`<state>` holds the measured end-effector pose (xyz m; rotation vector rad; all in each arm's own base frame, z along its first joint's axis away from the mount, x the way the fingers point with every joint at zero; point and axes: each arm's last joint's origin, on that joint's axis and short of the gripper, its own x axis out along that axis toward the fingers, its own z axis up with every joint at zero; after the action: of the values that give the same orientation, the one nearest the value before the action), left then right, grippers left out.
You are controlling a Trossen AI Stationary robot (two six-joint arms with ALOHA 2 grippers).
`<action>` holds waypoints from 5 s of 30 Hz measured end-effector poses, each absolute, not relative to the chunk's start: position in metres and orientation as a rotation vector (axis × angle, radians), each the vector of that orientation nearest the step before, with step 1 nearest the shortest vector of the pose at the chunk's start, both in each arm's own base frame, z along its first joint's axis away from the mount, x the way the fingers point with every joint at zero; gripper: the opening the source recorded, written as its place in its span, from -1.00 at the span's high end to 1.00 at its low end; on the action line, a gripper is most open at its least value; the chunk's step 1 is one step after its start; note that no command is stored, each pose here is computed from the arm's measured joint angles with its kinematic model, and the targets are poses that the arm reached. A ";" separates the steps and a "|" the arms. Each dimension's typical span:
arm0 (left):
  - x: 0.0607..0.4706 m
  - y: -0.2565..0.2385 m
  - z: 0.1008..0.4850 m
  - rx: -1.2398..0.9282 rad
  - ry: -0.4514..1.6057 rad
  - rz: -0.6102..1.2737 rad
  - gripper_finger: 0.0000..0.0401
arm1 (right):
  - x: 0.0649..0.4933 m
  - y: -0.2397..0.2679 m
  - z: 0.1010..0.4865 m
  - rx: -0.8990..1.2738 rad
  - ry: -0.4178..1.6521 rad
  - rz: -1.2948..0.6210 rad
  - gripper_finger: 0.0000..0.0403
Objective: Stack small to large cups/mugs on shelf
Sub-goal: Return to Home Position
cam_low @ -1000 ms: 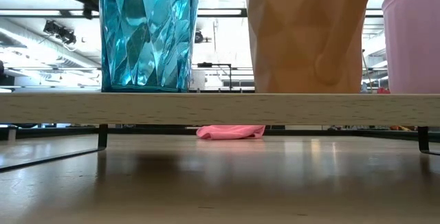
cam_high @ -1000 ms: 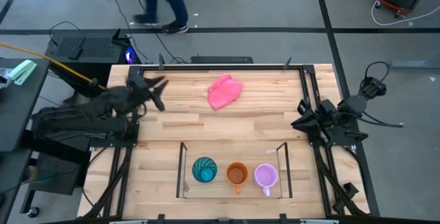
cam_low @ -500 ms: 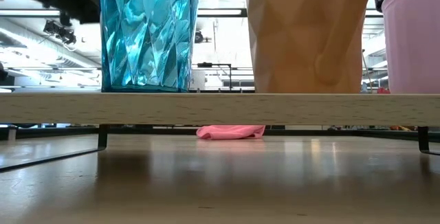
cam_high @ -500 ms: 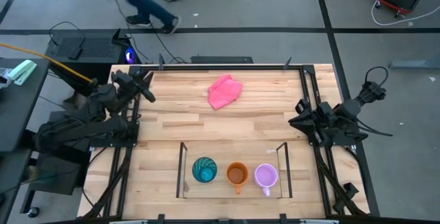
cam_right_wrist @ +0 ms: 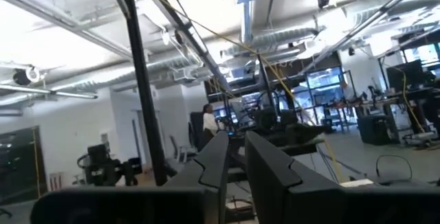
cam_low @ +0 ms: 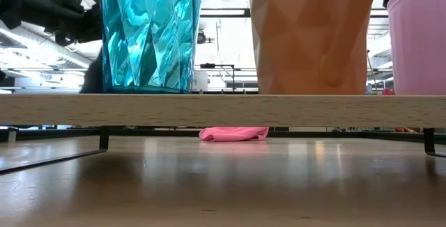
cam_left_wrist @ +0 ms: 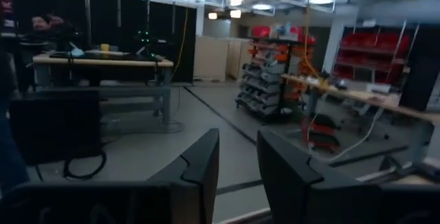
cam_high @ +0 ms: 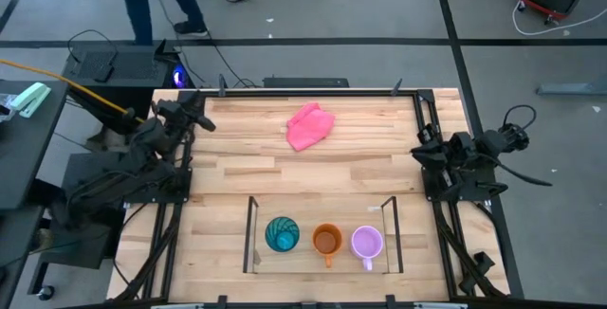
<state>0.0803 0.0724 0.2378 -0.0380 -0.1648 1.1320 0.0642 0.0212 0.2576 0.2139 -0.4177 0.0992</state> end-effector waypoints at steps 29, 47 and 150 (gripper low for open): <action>0.060 0.064 0.208 -0.112 -0.236 1.070 0.47 | 0.081 0.031 0.208 0.263 -0.369 0.151 0.71; 0.066 0.070 0.174 -0.106 -0.166 1.078 0.47 | 0.086 0.033 0.193 0.231 -0.269 0.144 0.71; 0.066 0.070 0.173 -0.212 -0.217 1.070 0.46 | 0.090 0.036 0.172 -0.102 -0.062 0.130 0.71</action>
<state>0.0658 0.0697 0.1727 -0.2116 -0.2173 1.0700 0.0900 0.0358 0.1720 -0.1020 -0.0623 0.1297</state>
